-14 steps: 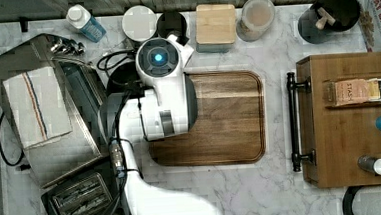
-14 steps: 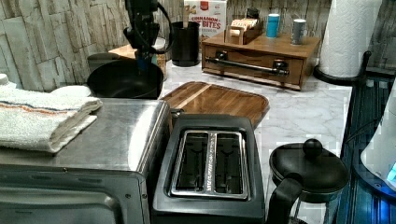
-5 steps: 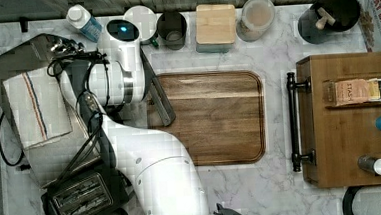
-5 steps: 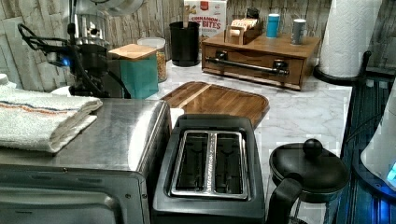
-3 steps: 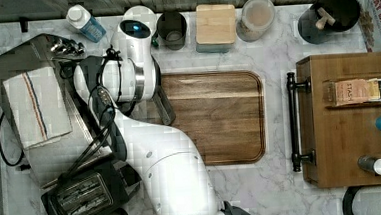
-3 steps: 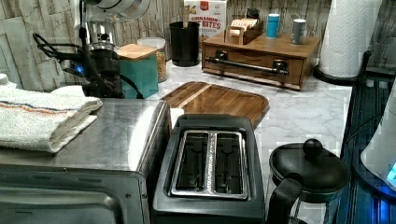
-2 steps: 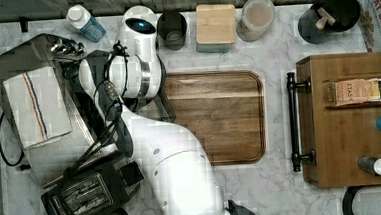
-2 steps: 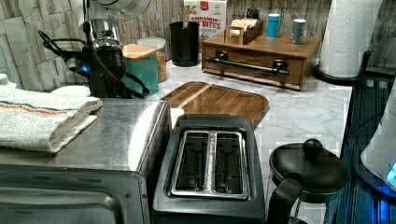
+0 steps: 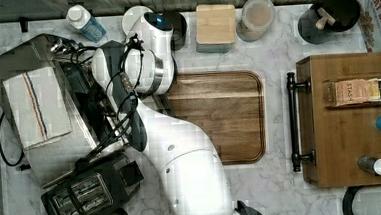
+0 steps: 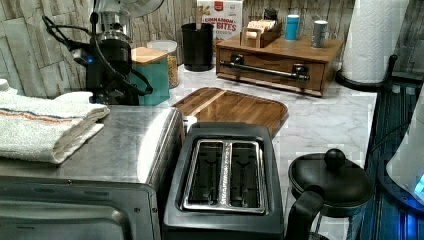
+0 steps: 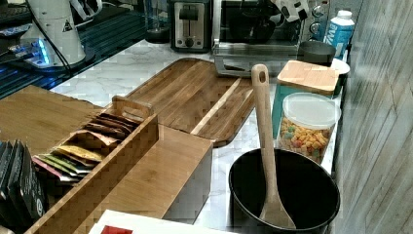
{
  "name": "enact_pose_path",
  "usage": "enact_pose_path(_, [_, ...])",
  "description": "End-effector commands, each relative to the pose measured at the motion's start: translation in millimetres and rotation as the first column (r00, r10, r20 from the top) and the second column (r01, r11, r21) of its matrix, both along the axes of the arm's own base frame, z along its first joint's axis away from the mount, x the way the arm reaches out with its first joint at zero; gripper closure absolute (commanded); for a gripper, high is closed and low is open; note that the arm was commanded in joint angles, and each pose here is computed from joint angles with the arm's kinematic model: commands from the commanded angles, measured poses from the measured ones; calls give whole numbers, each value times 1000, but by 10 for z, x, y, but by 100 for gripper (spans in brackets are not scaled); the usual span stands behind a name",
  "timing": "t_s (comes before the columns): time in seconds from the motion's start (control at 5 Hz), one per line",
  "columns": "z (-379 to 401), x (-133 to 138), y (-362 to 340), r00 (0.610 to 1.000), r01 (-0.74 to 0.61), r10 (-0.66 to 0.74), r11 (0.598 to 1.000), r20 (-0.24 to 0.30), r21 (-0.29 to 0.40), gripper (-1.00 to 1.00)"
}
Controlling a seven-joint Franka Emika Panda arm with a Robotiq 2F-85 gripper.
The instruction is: Put the bowl in the oven.
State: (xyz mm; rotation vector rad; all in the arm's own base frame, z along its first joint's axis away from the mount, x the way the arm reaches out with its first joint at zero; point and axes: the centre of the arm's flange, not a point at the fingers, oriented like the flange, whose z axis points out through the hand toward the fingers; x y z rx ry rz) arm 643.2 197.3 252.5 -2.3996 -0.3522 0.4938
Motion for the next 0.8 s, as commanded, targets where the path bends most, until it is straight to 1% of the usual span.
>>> enact_pose_path(0.2, [1300,343,-839,948,206,-196,978,250,-15,-100])
enact_pose_path(0.8, [1299,343,-839,948,206,-196,978,249,-15,-100])
